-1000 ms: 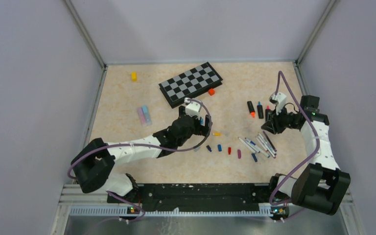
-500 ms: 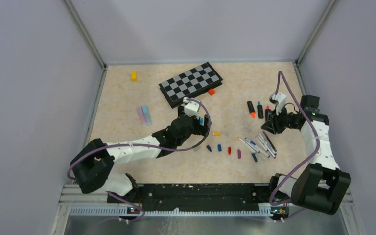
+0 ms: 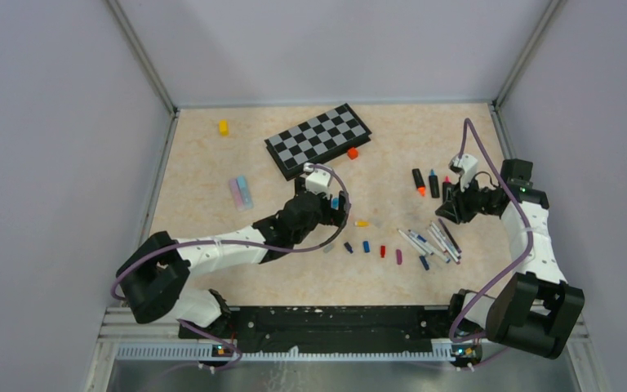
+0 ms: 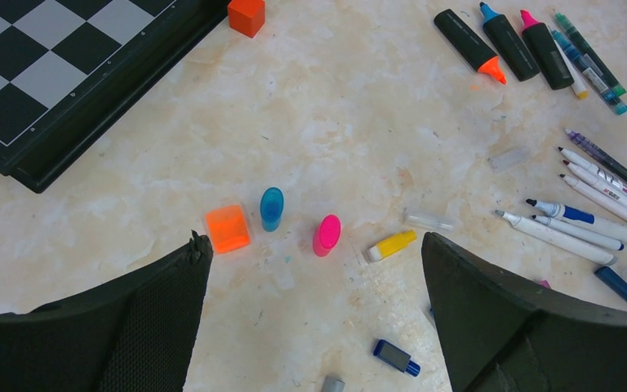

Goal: Open the pen caps
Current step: Pick up the pen from the center of the board.

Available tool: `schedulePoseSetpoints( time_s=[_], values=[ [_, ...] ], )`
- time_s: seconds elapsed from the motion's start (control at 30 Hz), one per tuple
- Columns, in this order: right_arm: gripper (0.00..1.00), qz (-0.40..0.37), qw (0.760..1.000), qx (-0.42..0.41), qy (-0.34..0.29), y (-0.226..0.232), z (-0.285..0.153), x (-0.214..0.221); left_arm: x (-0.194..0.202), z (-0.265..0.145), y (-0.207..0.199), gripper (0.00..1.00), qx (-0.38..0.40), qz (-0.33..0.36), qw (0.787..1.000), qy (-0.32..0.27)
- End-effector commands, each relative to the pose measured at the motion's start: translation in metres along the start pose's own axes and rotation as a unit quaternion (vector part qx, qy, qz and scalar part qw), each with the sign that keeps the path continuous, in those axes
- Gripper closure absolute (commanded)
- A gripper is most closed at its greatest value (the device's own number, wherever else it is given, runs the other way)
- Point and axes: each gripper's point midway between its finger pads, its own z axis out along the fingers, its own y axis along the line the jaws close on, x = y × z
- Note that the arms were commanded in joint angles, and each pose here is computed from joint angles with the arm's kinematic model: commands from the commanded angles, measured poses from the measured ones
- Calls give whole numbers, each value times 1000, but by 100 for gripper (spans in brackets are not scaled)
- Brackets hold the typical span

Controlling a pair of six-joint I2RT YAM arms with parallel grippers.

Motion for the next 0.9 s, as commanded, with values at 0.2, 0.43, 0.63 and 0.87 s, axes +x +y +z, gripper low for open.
schedulePoseSetpoints(
  time_s=[0.2,0.43,0.63,0.87],
  values=[
    [70,-18,1000,4,-17,0,-5,-7,-19,-5,4,1,-4,-17,999,-29],
    [70,-19,1000,4,-17,0,-5,-6,-18,-6,10,1,-10,-16,999,-28],
    [69,-19,1000,4,-17,0,-4,-6,-18,-7,16,1,-16,-18,999,-28],
    [70,-17,1000,3,-16,0,-4,-5,-16,-8,24,1,-23,-20,999,-27]
  ],
)
